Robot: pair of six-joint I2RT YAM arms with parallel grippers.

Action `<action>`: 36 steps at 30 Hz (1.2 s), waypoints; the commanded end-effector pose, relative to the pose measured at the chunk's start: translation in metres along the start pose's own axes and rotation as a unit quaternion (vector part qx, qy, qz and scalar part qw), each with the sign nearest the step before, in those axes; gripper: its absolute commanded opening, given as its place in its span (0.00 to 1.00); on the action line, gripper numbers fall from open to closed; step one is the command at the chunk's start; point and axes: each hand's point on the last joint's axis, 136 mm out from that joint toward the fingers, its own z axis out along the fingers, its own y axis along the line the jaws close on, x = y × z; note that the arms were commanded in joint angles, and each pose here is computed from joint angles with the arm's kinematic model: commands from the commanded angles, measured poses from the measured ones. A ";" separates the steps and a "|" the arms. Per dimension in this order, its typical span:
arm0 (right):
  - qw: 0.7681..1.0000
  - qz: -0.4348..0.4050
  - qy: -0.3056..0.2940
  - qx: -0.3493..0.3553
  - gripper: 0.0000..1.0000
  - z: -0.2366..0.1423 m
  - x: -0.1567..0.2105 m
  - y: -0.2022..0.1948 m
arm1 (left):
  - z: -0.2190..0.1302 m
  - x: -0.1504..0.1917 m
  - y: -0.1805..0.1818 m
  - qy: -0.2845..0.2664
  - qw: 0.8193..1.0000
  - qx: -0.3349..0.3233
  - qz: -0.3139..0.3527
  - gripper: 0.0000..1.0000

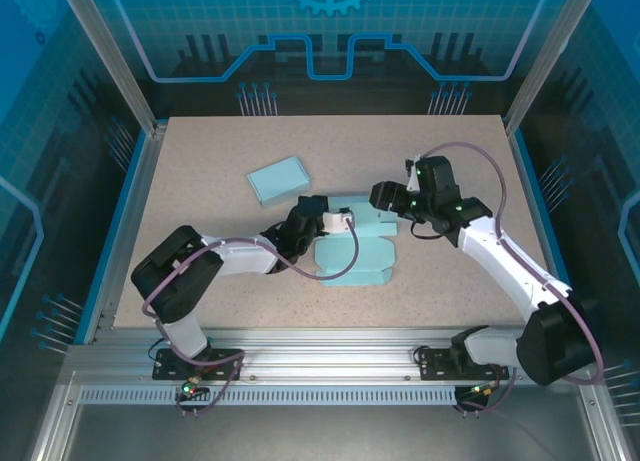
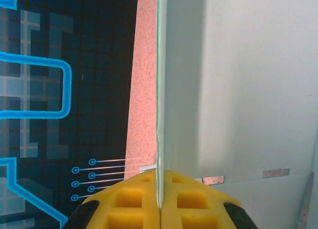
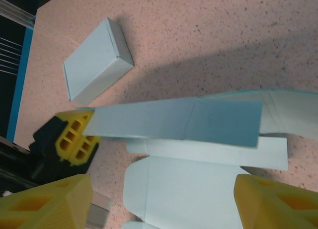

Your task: Fold the paper box

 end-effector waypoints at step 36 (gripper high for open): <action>0.998 0.022 0.056 -0.025 0.33 0.070 0.024 0.003 | 0.002 -0.008 -0.017 -0.003 0.999 -0.026 0.024 0.00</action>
